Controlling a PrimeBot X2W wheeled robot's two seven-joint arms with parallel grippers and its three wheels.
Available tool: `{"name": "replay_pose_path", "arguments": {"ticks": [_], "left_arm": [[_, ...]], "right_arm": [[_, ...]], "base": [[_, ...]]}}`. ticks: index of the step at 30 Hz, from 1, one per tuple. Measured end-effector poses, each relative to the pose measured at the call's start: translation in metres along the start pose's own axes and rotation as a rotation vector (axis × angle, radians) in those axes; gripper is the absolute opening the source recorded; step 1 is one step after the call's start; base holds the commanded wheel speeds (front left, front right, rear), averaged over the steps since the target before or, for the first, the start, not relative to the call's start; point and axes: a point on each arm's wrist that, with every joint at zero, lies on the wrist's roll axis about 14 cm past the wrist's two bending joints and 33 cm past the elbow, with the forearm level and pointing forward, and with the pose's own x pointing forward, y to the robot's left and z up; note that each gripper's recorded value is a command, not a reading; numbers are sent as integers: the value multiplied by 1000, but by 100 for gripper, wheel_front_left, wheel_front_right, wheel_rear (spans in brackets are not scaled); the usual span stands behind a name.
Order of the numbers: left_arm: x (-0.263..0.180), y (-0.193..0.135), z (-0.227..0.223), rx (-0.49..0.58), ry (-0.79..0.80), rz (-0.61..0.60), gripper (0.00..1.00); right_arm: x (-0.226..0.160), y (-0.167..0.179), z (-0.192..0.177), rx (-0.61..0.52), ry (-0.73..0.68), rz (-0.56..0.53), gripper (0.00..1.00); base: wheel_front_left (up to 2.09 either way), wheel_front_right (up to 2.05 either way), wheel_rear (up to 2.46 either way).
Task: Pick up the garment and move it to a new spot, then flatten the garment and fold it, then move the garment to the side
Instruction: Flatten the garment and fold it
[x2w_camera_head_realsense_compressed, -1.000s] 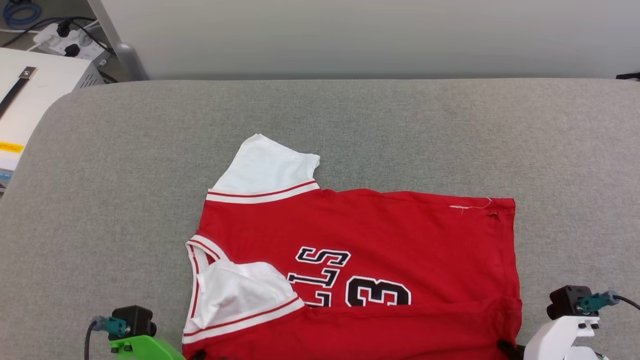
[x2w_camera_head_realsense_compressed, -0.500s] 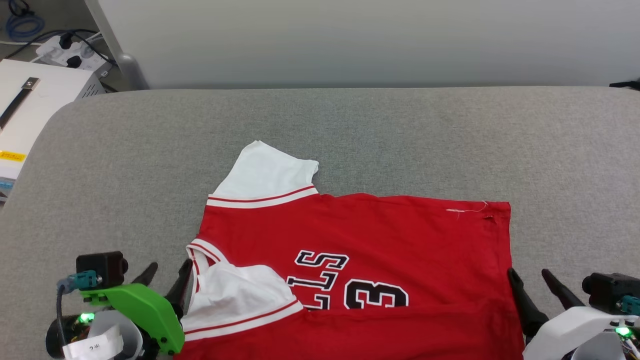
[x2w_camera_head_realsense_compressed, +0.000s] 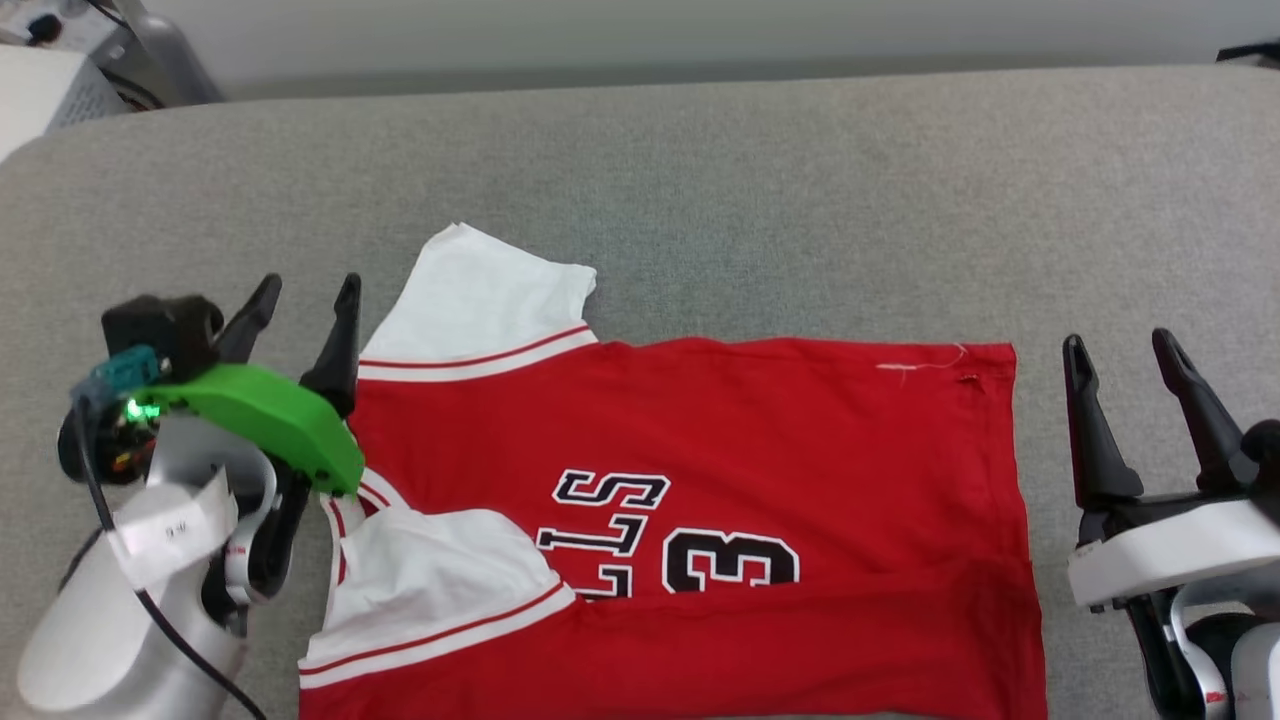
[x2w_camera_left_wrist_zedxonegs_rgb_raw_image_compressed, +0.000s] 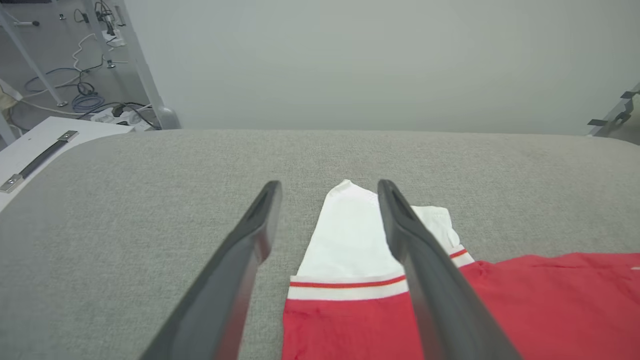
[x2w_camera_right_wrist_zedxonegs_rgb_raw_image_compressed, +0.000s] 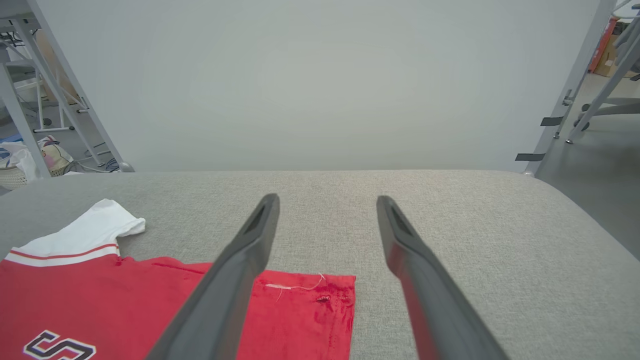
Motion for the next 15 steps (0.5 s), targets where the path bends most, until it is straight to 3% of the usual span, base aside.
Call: {"name": "replay_pose_path", "arguments": {"ticks": [6, 15], "left_arm": [[55, -7, -19, 19, 149, -107, 100], [109, -6, -72, -40, 564, -207, 100]], "right_arm": [[14, -11, -16, -14, 41, -27, 100], [19, -30, -48, -18, 125, -84, 100]], "base": [[0, 0, 0], [0, 0, 0]]}}
